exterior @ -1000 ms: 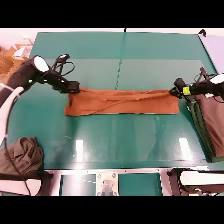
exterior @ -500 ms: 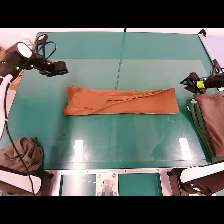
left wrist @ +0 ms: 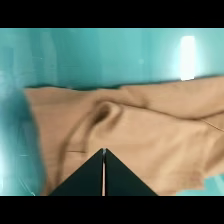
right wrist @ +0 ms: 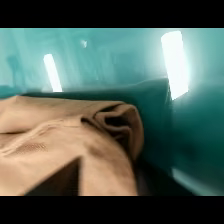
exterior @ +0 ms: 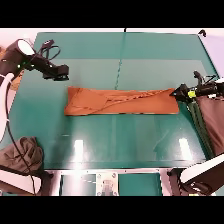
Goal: Fold the shirts.
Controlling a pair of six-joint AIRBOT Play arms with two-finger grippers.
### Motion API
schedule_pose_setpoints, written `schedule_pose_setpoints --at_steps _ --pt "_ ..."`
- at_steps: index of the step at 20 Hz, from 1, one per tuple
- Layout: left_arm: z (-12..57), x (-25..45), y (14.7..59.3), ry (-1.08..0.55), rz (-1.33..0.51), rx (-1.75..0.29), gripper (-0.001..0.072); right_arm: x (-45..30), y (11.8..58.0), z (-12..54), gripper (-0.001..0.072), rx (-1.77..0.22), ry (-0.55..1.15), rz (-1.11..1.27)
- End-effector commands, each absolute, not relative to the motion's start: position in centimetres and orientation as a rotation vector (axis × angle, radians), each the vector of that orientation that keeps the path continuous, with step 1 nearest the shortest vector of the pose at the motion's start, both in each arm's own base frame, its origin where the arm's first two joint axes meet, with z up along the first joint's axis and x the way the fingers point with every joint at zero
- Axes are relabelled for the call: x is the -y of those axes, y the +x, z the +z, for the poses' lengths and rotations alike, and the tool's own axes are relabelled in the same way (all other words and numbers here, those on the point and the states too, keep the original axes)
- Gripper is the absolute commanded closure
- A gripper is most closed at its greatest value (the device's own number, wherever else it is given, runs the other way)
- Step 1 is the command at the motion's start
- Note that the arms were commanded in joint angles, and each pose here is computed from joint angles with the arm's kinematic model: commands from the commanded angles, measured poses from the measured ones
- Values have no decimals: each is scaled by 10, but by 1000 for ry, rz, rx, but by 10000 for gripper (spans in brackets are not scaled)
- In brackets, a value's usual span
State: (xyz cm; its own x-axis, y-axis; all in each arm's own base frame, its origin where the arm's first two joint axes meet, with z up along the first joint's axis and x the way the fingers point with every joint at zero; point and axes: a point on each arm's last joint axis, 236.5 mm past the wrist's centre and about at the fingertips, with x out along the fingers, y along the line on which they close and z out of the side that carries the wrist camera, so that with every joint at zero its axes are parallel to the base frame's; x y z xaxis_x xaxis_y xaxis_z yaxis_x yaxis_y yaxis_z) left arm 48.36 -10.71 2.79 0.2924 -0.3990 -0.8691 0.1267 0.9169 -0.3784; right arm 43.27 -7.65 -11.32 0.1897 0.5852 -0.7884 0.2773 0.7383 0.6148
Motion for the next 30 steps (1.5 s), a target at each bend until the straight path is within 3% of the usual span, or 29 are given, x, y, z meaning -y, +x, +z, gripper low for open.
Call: schedule_pose_setpoints --at_steps 1,2,5,8,13,17,24,30 --pt "28 145 474 -214 -425 -1241 683 59 421 -136 511 -1479 743 315" --pt "30 158 475 -200 -444 -1222 684 57 419 -134 696 -1489 748 325" --pt "39 205 486 -166 -498 -1114 684 54 415 -106 695 -1517 739 401" --pt "41 268 488 -162 -579 -1026 684 42 433 -37 695 -1427 762 516" --pt "-14 383 451 -203 -723 -1063 684 5 438 89 694 -1231 689 700" --pt "-61 440 422 -280 -766 -1118 684 -19 422 133 694 -1186 617 747" --pt "-83 460 404 -348 -783 -1194 683 -41 417 169 693 -1101 613 837" --pt "6 417 406 -98 -984 -1247 683 -73 413 173 693 -1130 608 901"
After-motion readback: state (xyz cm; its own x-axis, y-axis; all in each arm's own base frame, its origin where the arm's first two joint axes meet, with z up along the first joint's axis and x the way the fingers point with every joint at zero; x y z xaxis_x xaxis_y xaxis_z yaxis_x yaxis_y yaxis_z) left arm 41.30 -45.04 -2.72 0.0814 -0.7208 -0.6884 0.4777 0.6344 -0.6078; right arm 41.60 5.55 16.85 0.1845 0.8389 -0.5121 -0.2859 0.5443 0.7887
